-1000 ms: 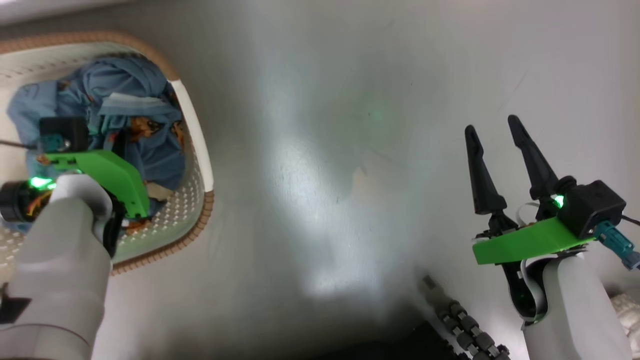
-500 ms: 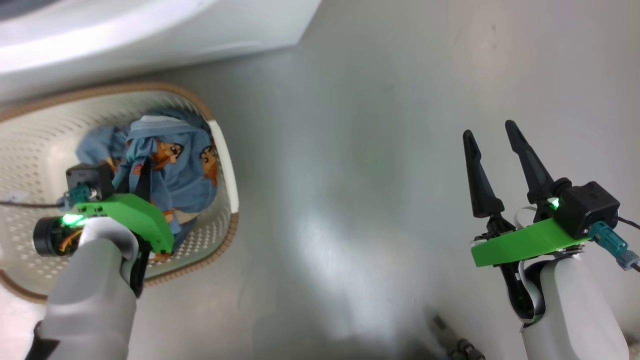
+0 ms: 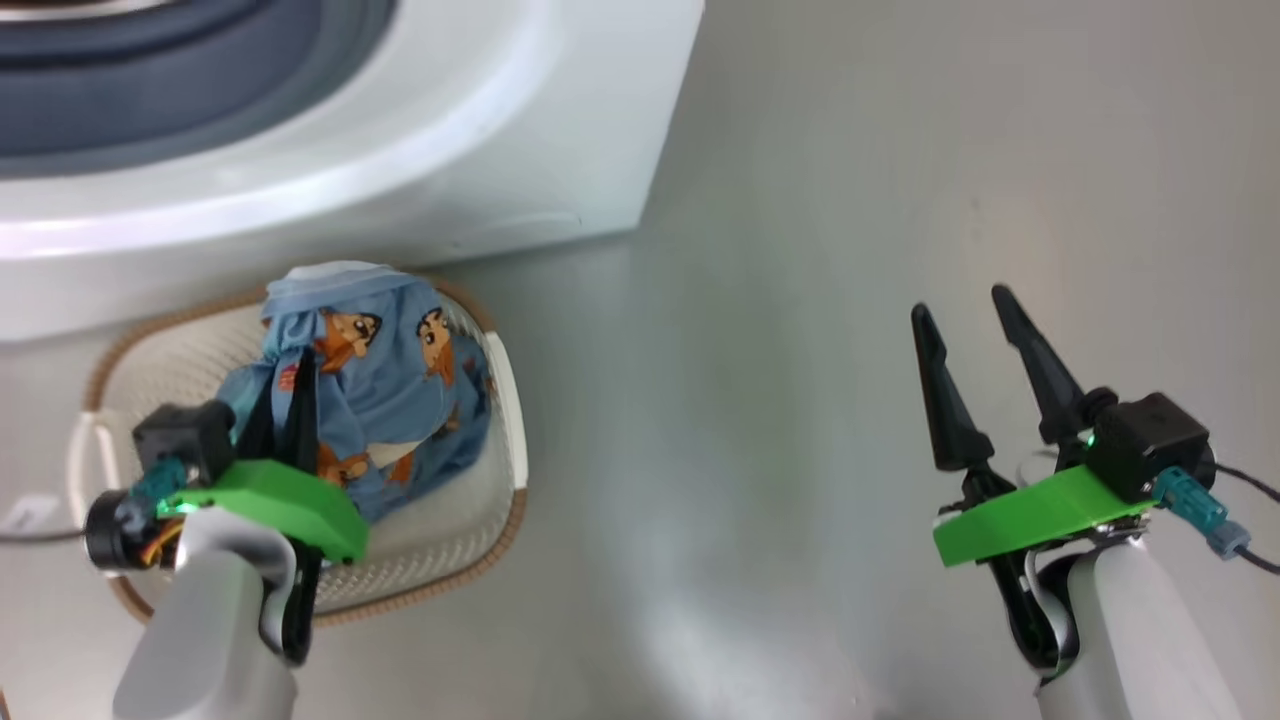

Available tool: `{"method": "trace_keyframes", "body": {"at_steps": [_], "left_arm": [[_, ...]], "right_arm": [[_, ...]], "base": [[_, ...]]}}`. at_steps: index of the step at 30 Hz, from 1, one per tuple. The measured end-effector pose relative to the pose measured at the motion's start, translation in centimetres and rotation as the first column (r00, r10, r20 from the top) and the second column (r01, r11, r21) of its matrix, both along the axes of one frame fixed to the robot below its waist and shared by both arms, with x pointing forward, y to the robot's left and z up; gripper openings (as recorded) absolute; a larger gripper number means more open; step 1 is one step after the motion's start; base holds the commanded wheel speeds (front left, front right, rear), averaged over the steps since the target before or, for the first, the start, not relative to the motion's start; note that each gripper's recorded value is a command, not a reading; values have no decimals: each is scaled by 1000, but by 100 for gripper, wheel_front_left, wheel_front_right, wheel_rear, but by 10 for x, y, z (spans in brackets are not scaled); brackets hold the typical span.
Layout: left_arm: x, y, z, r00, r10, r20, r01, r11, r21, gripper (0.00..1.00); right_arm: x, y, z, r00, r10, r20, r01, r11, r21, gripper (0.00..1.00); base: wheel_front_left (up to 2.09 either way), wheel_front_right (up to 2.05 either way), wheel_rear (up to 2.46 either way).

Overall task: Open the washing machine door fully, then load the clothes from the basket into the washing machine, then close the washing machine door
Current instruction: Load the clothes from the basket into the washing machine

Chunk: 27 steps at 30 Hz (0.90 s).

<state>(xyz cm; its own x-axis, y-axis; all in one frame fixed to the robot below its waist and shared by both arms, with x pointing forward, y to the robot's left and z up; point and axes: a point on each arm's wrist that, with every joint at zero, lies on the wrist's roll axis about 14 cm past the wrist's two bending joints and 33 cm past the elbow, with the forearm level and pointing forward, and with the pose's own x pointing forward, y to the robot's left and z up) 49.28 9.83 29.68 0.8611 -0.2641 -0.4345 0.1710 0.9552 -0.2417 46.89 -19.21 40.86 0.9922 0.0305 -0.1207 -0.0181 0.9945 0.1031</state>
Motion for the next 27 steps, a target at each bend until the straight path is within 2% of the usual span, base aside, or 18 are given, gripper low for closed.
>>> {"method": "trace_keyframes", "body": {"at_steps": [9, 14, 22, 27], "left_arm": [[-12, 19, 70, 981, 59, 186, -59, 998, -4, 0], [-25, 35, 107, 953, 127, 275, -123, 992, -32, 0], [-54, 50, 160, 898, 154, 413, -161, 987, -16, 0], [-76, 59, 178, 876, 161, 454, -183, 983, 4, 0]], "right_arm": [[-12, 7, 31, 998, 14, 59, -15, 1000, 13, 100], [-22, 11, 46, 996, 19, 89, -22, 999, 28, 100], [-41, 11, 69, 990, 17, 137, -21, 999, 29, 100], [-56, 7, 80, 987, 3, 158, -8, 1000, 30, 100]], "base": [[0, 0, 0], [0, 0, 0], [0, 0, 0], [0, 0, 0]]}}
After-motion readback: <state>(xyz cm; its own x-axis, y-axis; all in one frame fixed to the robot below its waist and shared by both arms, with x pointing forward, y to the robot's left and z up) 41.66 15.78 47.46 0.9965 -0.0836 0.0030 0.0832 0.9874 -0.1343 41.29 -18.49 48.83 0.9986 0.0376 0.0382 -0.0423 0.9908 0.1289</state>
